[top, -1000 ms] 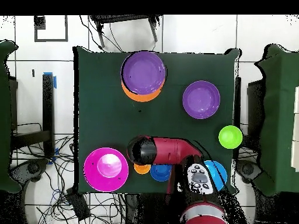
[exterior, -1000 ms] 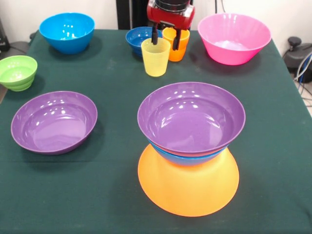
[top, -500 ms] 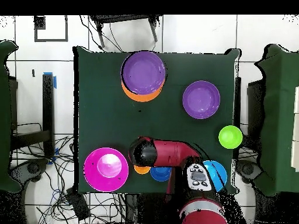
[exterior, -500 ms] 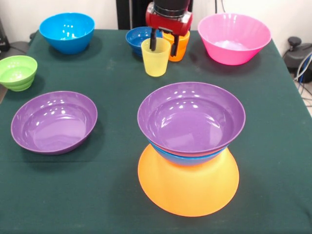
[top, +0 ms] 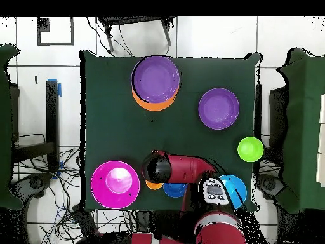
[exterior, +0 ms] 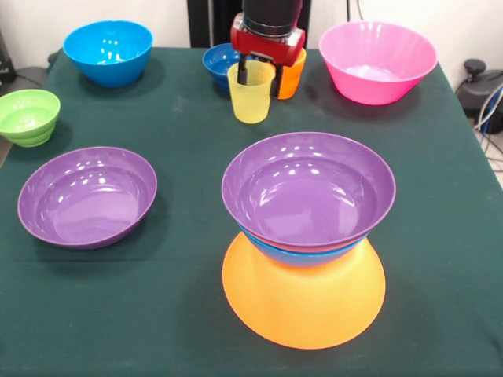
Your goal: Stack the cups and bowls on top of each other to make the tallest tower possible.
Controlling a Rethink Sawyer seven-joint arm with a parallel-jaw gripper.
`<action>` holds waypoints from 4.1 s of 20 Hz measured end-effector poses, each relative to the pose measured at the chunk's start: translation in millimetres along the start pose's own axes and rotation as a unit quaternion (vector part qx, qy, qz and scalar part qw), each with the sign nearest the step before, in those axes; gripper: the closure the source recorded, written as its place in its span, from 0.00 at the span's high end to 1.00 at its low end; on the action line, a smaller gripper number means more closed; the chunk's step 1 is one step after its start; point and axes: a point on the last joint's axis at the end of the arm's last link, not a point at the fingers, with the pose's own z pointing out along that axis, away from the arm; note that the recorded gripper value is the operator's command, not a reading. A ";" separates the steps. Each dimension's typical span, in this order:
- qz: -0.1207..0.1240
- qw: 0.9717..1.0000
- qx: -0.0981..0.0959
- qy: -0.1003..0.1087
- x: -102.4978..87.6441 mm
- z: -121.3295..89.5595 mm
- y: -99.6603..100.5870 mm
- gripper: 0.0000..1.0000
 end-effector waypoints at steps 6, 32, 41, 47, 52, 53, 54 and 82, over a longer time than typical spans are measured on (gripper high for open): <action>0.008 1.000 0.000 0.010 6.7 3.8 3.1 1.00; -0.028 0.998 0.053 -0.010 -51.2 -99.5 72.0 0.00; -0.020 0.997 0.055 -0.052 -126.0 -183.3 93.4 0.00; -0.016 0.994 0.043 -0.097 -174.9 -230.8 108.6 0.00; -0.014 0.990 0.024 -0.135 -218.8 -267.0 124.7 0.00; -0.014 0.990 0.022 -0.137 -222.9 -270.1 126.7 0.00; -0.014 0.990 0.021 -0.140 -228.1 -273.8 129.5 0.00; -0.037 0.992 -0.009 -0.123 -287.0 -196.6 197.4 0.00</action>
